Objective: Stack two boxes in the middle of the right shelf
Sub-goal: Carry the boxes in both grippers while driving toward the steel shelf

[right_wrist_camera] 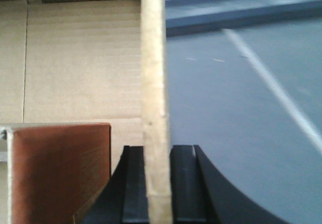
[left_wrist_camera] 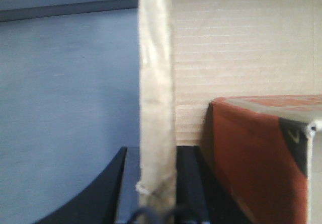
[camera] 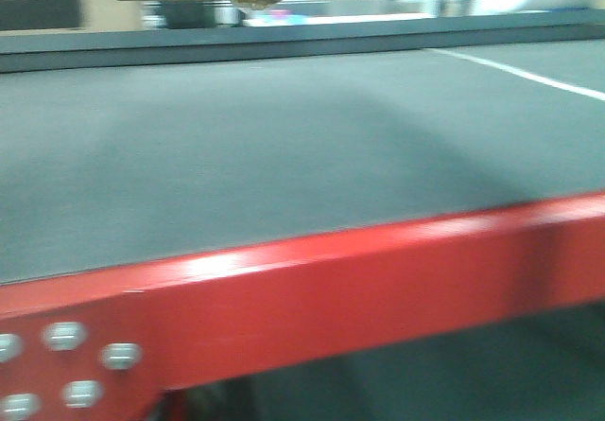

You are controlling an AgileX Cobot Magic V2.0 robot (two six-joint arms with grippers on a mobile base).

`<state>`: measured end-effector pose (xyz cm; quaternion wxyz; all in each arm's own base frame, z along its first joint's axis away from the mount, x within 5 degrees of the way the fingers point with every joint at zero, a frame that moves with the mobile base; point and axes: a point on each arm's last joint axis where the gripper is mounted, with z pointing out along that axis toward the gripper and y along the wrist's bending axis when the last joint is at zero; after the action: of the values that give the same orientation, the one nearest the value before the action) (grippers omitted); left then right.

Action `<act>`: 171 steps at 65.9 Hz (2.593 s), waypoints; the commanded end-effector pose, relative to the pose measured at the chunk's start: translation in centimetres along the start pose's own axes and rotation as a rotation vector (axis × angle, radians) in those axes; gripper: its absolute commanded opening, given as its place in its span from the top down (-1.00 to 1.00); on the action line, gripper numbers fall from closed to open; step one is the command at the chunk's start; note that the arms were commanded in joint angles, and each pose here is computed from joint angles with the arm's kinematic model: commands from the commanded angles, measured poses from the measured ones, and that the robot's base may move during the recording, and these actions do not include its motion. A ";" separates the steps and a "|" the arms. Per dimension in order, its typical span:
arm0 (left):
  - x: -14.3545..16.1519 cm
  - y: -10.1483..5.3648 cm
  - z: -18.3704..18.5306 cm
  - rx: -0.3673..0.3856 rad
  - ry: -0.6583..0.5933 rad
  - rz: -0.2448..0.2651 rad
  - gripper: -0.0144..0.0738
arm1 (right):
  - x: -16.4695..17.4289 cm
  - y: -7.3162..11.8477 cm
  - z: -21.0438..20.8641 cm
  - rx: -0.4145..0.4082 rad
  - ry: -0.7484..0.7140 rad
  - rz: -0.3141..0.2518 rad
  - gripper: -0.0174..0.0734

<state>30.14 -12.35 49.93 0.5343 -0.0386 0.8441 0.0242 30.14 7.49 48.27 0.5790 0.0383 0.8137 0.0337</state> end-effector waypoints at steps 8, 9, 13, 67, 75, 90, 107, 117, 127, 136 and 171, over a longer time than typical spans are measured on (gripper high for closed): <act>-0.7 0.9 -0.7 -0.046 -0.044 0.014 0.92 | -1.2 -0.4 -0.9 0.005 -0.082 -0.026 0.96; -0.7 0.9 -0.7 -0.046 -0.044 0.014 0.92 | -1.2 -0.4 -0.9 0.005 -0.082 -0.026 0.96; -0.7 0.9 -0.7 -0.046 -0.044 0.014 0.92 | -1.2 -0.4 -0.9 0.005 -0.082 -0.026 0.96; -0.7 0.9 -0.7 -0.046 -0.044 0.014 0.92 | -1.2 -0.4 -0.9 0.005 -0.082 -0.026 0.96; -0.7 0.9 -0.7 -0.046 -0.044 0.014 0.92 | -1.2 -0.4 -0.9 0.005 -0.083 -0.026 0.96; -0.7 0.9 -0.7 -0.046 -0.044 0.014 0.92 | -1.2 -0.4 -0.9 0.005 -0.083 -0.026 0.96; -0.7 0.9 -0.7 -0.046 -0.044 0.014 0.92 | -1.2 -0.4 -0.9 0.005 -0.083 -0.026 0.96; -0.7 0.9 -0.7 -0.046 -0.044 0.014 0.92 | -1.2 -0.4 -0.9 0.005 -0.083 -0.026 0.96; -0.7 0.9 -0.7 -0.046 -0.044 0.014 0.92 | -1.2 -0.4 -0.9 0.005 -0.083 -0.026 0.96; -0.7 0.9 -0.7 -0.046 -0.044 0.014 0.92 | -1.2 -0.4 -0.9 0.004 -0.084 -0.026 0.96; -0.7 0.9 -0.7 -0.046 -0.044 0.014 0.92 | -1.2 -0.4 -0.9 0.002 -0.086 -0.026 0.96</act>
<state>30.14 -12.37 49.93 0.5346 -0.0383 0.8439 0.0230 30.14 7.49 48.29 0.5800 0.0378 0.8131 0.0333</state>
